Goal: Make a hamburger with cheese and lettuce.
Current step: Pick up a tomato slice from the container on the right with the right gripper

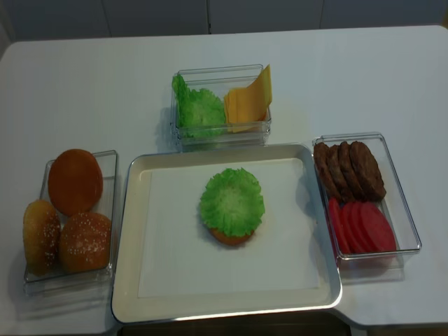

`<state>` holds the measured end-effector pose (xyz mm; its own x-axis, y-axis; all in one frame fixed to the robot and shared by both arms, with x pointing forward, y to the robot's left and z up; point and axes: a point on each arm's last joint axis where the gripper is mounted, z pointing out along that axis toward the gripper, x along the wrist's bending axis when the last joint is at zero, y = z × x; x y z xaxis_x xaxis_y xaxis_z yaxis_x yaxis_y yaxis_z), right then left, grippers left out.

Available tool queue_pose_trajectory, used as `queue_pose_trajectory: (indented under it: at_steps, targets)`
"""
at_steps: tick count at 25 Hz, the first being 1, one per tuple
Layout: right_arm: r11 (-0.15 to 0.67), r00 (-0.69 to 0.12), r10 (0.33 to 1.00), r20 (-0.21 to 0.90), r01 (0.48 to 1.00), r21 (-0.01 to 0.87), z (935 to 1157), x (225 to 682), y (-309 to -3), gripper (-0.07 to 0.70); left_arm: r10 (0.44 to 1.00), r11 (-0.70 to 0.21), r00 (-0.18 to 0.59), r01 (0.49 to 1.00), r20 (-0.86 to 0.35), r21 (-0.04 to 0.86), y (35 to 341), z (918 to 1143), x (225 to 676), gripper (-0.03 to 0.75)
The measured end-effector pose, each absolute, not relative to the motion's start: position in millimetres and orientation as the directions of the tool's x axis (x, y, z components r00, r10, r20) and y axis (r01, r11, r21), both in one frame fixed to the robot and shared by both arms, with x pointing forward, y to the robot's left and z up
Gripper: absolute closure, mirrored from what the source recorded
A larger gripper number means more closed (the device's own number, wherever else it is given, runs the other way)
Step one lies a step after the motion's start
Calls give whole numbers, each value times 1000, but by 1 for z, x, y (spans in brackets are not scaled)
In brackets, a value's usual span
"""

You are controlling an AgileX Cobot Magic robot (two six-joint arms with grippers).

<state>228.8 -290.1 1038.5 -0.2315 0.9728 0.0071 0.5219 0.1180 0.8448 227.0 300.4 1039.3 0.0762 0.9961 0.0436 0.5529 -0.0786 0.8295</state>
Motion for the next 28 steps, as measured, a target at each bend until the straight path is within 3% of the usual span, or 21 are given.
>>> queue_pose_trajectory:
  at_steps: [9,13,23,28]
  targets:
    - [117,-232,973,8,520,846,1039,229,-290,242,996,-79,76,553,44,830,300,1039,227,427]
    - [91,-251,967,32,466,880,1053,225,-287,242,996,-79,76,553,44,830,300,1039,227,427]
    - [70,-315,938,146,582,810,1097,270,-272,243,996,-79,76,553,44,830,300,1039,227,427]
    - [97,-381,911,158,570,816,1103,296,-263,242,996,-79,76,553,44,830,300,1039,227,427]
